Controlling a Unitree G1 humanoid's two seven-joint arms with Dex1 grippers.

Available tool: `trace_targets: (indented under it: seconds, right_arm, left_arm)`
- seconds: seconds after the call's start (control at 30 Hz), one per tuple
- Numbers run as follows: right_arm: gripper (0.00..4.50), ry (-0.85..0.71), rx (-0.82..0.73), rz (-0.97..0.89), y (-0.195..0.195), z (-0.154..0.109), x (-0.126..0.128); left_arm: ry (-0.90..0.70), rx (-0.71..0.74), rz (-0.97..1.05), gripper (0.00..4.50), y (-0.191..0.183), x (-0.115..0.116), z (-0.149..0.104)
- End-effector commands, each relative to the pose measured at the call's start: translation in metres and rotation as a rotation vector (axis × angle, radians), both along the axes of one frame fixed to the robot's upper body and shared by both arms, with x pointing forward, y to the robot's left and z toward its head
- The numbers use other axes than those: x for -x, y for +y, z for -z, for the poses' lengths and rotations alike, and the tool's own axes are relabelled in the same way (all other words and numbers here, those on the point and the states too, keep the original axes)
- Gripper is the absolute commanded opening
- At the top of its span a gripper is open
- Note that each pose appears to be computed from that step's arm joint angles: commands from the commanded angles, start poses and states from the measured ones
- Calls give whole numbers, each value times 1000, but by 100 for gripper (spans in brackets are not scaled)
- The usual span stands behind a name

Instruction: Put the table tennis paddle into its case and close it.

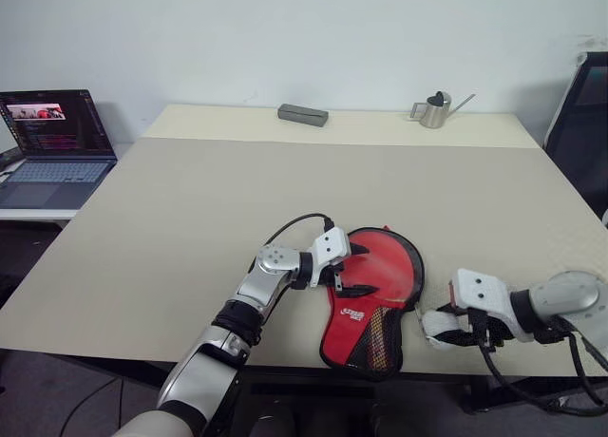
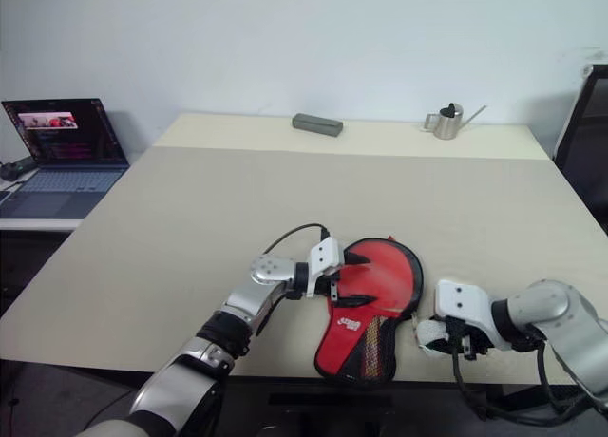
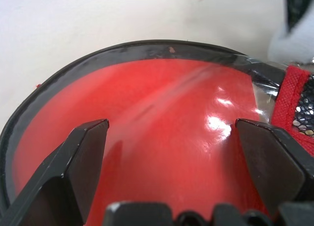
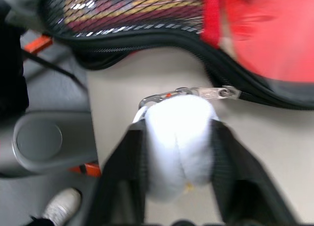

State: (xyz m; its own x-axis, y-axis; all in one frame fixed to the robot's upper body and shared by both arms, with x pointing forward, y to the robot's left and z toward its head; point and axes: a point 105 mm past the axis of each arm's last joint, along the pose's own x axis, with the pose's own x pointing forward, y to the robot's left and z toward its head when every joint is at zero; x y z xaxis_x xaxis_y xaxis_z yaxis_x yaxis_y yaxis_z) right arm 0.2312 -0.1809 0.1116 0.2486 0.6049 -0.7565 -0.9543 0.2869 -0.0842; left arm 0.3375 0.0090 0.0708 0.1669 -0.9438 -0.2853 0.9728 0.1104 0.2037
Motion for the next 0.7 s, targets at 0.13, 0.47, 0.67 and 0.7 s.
trace_targets:
  seconds: [0.13, 0.47, 0.67, 0.7]
  right_arm:
    - [223, 5, -126, 208, -19, -39, -16]
    - [223, 25, -294, 261, -17, -72, -20]
    - [350, 46, -291, 266, -16, -65, -19]
    - [386, 37, -312, 278, -17, -69, -22]
  left_arm:
    - [70, -94, -5, 450, 2, 8, 30]
    - [40, -45, -4, 450, -4, 6, 16]
    - [31, -40, -7, 450, -2, 6, 13]
    - [31, -38, -7, 450, -2, 6, 12]
